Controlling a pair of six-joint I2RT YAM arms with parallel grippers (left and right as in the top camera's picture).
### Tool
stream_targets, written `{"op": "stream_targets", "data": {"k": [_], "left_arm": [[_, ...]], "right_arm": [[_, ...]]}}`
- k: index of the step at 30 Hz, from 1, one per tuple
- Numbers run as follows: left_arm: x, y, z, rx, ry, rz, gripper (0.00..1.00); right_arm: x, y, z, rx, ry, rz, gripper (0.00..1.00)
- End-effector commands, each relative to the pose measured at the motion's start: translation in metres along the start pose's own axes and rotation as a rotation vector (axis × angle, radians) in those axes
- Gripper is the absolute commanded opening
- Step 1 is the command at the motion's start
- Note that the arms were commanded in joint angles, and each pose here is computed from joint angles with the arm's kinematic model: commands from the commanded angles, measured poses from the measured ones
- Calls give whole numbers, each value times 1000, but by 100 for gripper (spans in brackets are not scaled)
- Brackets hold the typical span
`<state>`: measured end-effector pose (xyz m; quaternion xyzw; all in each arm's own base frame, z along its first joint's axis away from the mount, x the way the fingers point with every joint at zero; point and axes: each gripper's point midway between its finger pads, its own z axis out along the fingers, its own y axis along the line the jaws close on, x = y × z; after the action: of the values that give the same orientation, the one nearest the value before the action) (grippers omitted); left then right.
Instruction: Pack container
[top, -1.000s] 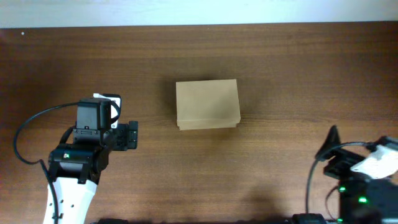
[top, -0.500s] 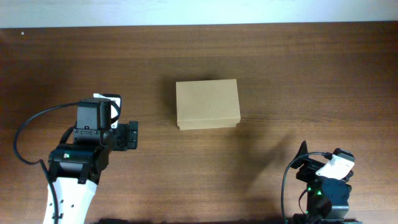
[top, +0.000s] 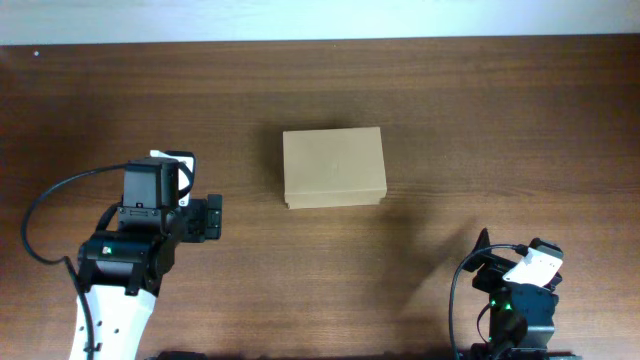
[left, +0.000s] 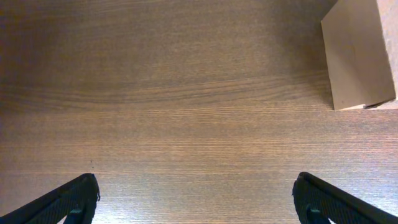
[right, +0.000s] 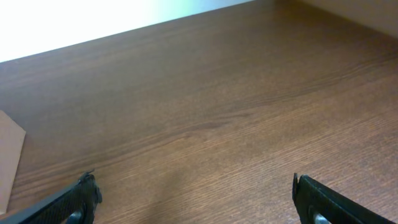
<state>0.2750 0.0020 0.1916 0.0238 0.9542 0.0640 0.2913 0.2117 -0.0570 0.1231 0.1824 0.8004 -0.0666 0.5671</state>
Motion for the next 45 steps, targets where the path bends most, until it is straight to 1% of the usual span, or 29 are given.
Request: {"op": "stream_targets", "data": {"k": [1, 12, 17, 21, 22, 23, 24, 27, 29, 31, 33, 35, 38, 45], "left_arm": [[-1, 0, 1, 5, 2, -16, 99], [-1, -2, -2, 8, -5, -12, 99], [-1, 1, -21, 9, -81, -23, 99], [12, 5, -32, 1, -135, -28, 99], [12, 10, -33, -28, -170, -32, 99], [3, 19, -36, -69, -267, -62, 99], [-4, 23, -38, -83, -323, -78, 99], [-40, 34, -56, -110, -652, -161, 99], [-52, 41, -73, -125, -855, -205, 99], [-54, 48, -94, -141, -1049, -245, 99], [-49, 53, -108, -157, -1185, -273, 99], [-39, 56, -116, -170, -1287, -293, 99], [-22, 59, -116, -191, -1369, -311, 99], [1, 60, -87, -220, -1345, -317, 99]], "right_arm": [[1, -2, 1, 5, -6, 13, 99], [1, -2, 1, 5, -6, 13, 99], [1, -2, 1, 6, -6, 13, 99], [1, -2, 1, 5, -6, 13, 99], [1, -2, 1, 5, -6, 13, 99], [1, -2, 1, 5, -6, 13, 99], [1, -2, 1, 5, -6, 13, 99], [1, -2, 1, 5, -6, 13, 99], [1, -2, 1, 5, -6, 13, 99], [1, -2, 1, 5, -6, 13, 99], [1, -2, 1, 5, -6, 13, 99], [1, -2, 1, 5, -6, 13, 99], [1, -2, 1, 5, -6, 13, 99], [1, -2, 1, 5, -6, 13, 99]]}}
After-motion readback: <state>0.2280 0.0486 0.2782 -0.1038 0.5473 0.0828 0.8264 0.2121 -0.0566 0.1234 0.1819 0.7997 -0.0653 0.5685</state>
